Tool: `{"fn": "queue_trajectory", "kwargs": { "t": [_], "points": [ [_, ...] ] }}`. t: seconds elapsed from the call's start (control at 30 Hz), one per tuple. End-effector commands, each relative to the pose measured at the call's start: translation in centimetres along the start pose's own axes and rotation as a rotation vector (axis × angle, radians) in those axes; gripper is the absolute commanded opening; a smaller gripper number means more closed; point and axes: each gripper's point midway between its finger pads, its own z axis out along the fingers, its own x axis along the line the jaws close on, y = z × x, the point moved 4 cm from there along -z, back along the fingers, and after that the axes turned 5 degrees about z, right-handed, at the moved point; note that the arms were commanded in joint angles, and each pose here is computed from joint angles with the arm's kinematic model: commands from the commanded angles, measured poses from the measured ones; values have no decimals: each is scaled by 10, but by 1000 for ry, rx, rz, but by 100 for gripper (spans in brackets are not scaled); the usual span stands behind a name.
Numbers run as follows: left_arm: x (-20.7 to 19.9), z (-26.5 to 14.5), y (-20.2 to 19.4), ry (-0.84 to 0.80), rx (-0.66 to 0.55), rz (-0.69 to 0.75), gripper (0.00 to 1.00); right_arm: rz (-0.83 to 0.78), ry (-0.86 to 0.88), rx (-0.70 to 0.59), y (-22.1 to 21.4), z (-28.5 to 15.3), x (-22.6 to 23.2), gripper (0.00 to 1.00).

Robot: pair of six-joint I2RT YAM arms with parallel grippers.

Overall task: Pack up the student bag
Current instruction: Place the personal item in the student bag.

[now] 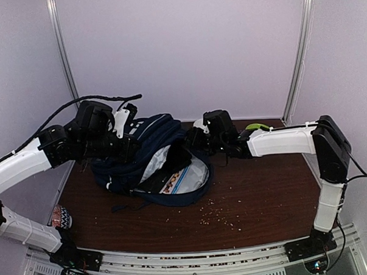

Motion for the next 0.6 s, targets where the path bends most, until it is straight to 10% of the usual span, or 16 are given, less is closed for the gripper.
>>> {"fn": "queue_trajectory", "kwargs": {
  "t": [0.0, 0.57],
  "points": [
    [-16, -10, 48, -91, -206, -45, 0, -50, 55, 1, 1, -43, 15, 67],
    [-19, -10, 51, -114, -206, -43, 0, 201, 108, 189, -84, 17, -10, 37]
  ]
}}
